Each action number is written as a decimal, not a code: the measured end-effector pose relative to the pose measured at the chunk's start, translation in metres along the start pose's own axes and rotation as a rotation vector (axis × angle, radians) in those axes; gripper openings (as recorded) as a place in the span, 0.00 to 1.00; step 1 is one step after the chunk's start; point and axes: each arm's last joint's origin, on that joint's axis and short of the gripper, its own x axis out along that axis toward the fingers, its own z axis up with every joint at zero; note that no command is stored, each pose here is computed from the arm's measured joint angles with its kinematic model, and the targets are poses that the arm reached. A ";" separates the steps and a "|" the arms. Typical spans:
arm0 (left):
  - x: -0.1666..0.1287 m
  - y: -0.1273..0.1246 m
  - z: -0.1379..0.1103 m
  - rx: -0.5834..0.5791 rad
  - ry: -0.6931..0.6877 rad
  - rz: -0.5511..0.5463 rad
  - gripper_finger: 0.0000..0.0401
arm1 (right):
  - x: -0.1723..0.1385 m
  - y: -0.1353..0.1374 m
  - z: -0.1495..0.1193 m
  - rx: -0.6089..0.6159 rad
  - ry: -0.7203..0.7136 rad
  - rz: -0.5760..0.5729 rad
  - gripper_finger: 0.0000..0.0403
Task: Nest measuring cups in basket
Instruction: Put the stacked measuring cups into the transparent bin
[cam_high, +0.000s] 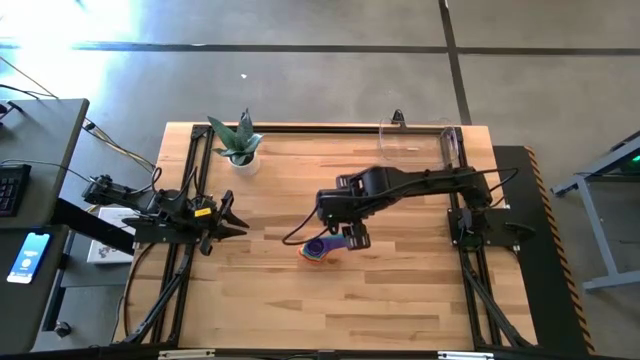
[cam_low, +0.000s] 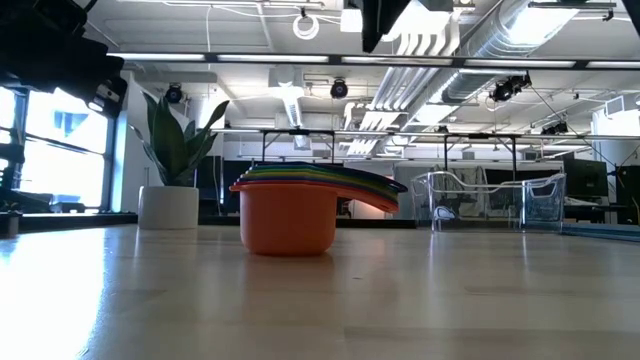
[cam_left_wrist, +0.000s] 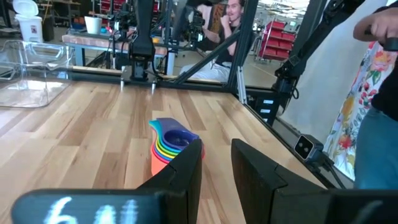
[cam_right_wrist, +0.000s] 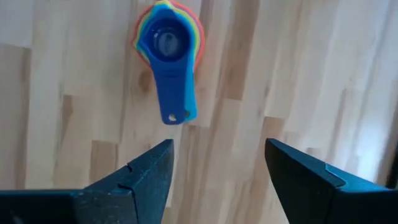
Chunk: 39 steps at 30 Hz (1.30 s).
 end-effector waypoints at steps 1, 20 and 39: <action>0.000 0.000 0.000 0.000 -0.001 0.000 0.19 | 0.004 0.000 0.000 -0.003 0.001 0.011 0.61; 0.000 0.000 0.000 0.000 0.000 -0.001 0.19 | 0.069 0.005 -0.031 -0.075 -0.116 0.081 0.76; 0.000 0.000 0.000 0.000 0.000 -0.001 0.19 | 0.125 0.011 -0.019 -0.069 -0.219 0.082 0.76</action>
